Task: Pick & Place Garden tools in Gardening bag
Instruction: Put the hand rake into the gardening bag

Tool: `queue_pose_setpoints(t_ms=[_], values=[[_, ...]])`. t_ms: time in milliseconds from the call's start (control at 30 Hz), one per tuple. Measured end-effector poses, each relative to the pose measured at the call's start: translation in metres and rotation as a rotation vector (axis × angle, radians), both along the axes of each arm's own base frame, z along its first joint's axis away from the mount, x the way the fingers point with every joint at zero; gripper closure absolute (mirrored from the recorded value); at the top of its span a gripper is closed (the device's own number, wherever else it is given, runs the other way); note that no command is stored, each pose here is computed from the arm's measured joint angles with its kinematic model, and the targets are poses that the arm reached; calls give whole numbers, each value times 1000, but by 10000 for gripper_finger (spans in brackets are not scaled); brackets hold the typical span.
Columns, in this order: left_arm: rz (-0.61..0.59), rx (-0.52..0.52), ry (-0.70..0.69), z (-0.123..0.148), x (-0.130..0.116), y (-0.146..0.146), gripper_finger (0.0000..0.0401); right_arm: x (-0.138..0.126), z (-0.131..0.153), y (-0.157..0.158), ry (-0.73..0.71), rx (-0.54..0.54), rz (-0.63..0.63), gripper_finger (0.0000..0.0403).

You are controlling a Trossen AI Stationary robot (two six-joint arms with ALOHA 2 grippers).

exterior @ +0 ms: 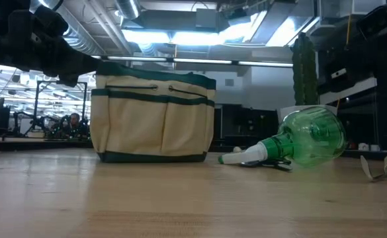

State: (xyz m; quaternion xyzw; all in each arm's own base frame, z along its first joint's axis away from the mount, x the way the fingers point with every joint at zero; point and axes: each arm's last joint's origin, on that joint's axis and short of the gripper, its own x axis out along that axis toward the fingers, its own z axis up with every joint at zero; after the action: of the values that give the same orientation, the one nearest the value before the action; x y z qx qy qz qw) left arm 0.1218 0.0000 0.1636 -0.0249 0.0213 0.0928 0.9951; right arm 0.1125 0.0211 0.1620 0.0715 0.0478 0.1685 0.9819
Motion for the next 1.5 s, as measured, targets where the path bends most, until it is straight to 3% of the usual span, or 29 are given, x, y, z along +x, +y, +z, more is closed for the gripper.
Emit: queue_pose_setpoints(t_ms=[500, 667, 900, 1167, 1500], values=[[0, 0, -1, 0, 0, 0, 397, 0, 2, 0, -25, 4, -2, 302], [0, 0, 0, 0, 0, 0, 397, 1, 10, 0, -87, 70, -3, 299], [0, 0, 0, 0, 0, 0, 397, 4, 16, 0, -147, 82, -2, 256], [0, 0, 0, 0, 0, 0, 397, 12, 12, 1, -98, 127, -10, 196], [0, 0, -1, 0, 0, 0, 397, 38, 34, 14, -61, 90, -5, 198]])
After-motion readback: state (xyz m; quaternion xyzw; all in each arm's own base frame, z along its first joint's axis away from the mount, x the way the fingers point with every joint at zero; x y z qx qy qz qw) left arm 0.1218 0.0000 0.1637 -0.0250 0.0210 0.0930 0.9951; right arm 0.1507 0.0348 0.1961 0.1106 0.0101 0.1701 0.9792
